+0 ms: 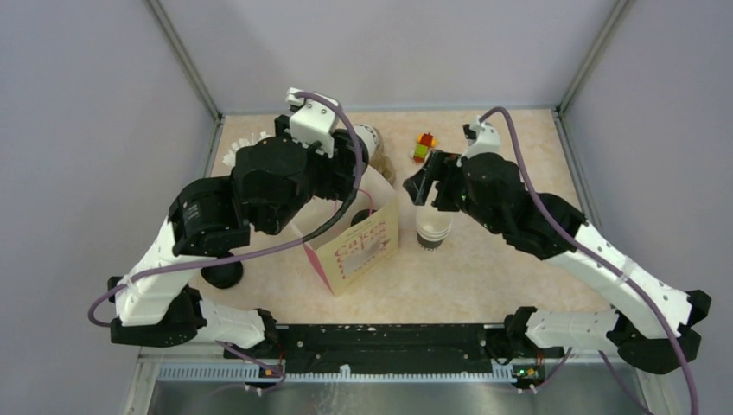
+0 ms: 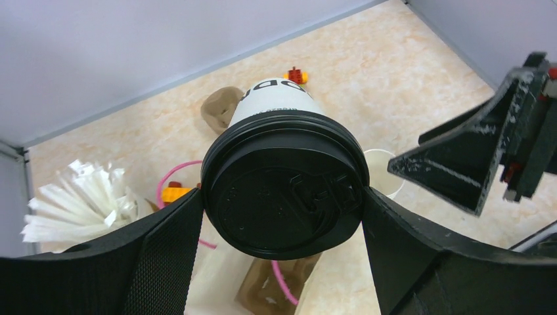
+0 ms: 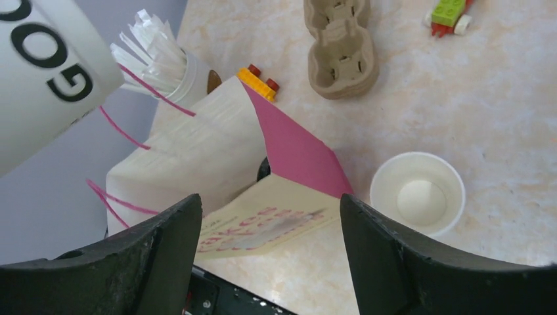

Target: Pack the takeout coffee

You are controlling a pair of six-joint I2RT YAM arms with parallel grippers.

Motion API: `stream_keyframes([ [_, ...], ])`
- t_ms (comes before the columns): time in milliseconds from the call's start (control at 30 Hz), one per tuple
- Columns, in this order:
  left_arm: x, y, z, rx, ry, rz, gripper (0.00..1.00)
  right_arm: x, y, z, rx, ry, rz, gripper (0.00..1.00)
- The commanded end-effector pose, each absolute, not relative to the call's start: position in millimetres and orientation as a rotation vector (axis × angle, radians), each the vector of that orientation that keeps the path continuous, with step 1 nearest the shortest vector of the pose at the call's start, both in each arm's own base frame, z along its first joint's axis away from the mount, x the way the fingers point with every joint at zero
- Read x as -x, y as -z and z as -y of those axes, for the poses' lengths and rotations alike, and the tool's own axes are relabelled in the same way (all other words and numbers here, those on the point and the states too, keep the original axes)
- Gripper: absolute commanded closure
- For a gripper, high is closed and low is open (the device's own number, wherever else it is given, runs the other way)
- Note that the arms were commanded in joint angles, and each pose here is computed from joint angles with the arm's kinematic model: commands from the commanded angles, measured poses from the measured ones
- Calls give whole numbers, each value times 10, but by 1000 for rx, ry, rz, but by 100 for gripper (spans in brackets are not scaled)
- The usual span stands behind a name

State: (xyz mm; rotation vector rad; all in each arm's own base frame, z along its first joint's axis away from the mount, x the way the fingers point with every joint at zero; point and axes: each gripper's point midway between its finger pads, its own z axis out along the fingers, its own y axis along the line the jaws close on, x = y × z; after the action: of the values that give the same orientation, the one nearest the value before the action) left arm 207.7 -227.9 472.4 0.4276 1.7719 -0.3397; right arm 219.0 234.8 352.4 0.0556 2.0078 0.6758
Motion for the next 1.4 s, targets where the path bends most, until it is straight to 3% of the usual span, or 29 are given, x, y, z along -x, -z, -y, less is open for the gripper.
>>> stream_keyframes([
  [0,-2025,-4909,1874,-342,316,-1722,49,-2441,-3840,-2635,50,-826,-1923,25],
  [367,-1831,-4787,1492,-360,319,-1751,50,-2815,-3469,-3058,237,-815,-2065,30],
  [567,-1720,-4648,1395,-401,340,-1780,49,-2969,-3216,-3135,271,-750,-2122,47],
  [700,-1684,-4581,1343,-384,353,-1796,49,-3042,-3061,-3135,285,-682,-2168,52],
  [1000,-1665,-4469,1476,-365,400,-1849,50,-3067,-3047,-3171,318,-700,-2116,74],
  [1367,-1623,-4209,1584,-329,418,-1960,51,-3207,-3020,-3162,340,-634,-2071,66],
])
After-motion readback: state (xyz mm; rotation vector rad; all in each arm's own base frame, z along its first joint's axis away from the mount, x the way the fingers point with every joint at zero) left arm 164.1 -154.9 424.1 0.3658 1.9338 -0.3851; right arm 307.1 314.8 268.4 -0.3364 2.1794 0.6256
